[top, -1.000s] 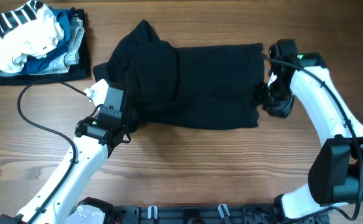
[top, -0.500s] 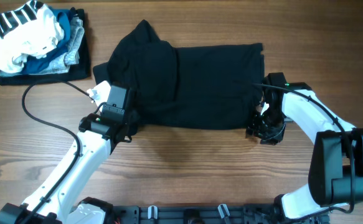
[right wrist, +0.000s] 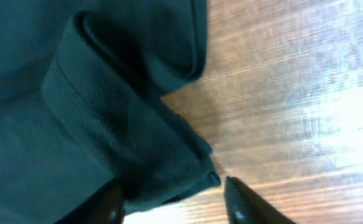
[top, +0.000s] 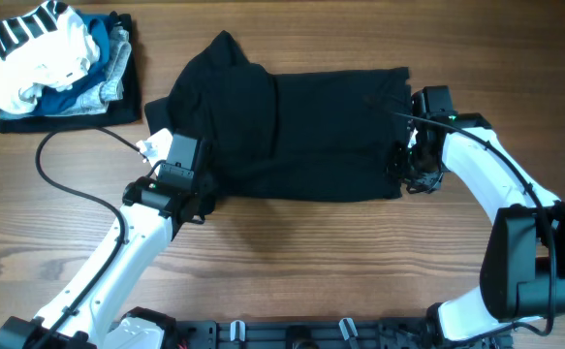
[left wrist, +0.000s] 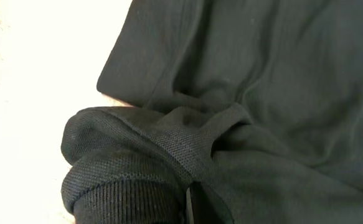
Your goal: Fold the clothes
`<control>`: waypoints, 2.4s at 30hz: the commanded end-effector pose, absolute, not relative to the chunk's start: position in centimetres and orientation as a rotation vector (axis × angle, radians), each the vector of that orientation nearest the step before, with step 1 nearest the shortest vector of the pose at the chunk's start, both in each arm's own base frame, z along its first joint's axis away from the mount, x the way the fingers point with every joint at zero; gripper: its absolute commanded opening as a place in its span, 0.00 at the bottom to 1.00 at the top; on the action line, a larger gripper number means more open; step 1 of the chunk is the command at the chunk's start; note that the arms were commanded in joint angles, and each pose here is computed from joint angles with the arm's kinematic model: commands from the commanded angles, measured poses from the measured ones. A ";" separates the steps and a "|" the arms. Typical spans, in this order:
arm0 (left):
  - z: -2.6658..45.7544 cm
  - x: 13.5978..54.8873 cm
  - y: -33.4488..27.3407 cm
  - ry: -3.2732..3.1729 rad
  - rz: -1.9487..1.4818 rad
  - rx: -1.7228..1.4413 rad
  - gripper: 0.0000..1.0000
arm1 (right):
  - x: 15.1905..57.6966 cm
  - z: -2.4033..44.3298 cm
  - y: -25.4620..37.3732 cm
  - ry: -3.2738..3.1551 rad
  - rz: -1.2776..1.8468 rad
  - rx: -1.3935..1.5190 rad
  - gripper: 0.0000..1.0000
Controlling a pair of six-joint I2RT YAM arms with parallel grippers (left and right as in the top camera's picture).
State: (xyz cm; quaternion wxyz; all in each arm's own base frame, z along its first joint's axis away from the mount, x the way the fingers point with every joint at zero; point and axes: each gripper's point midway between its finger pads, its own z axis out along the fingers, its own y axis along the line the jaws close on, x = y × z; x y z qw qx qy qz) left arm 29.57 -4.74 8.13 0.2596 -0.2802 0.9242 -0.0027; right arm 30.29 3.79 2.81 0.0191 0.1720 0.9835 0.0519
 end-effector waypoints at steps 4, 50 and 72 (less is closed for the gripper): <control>8.3 29.7 -4.7 2.515 -0.007 -0.748 0.04 | 27.1 1.6 3.4 3.145 0.121 0.558 0.75; 15.4 28.6 -5.0 2.337 -0.204 -0.723 0.04 | 25.3 8.0 3.8 2.930 0.189 0.550 0.04; 21.5 24.8 -9.2 2.188 -0.396 -0.498 0.04 | 25.6 13.7 2.3 2.683 0.127 0.502 0.04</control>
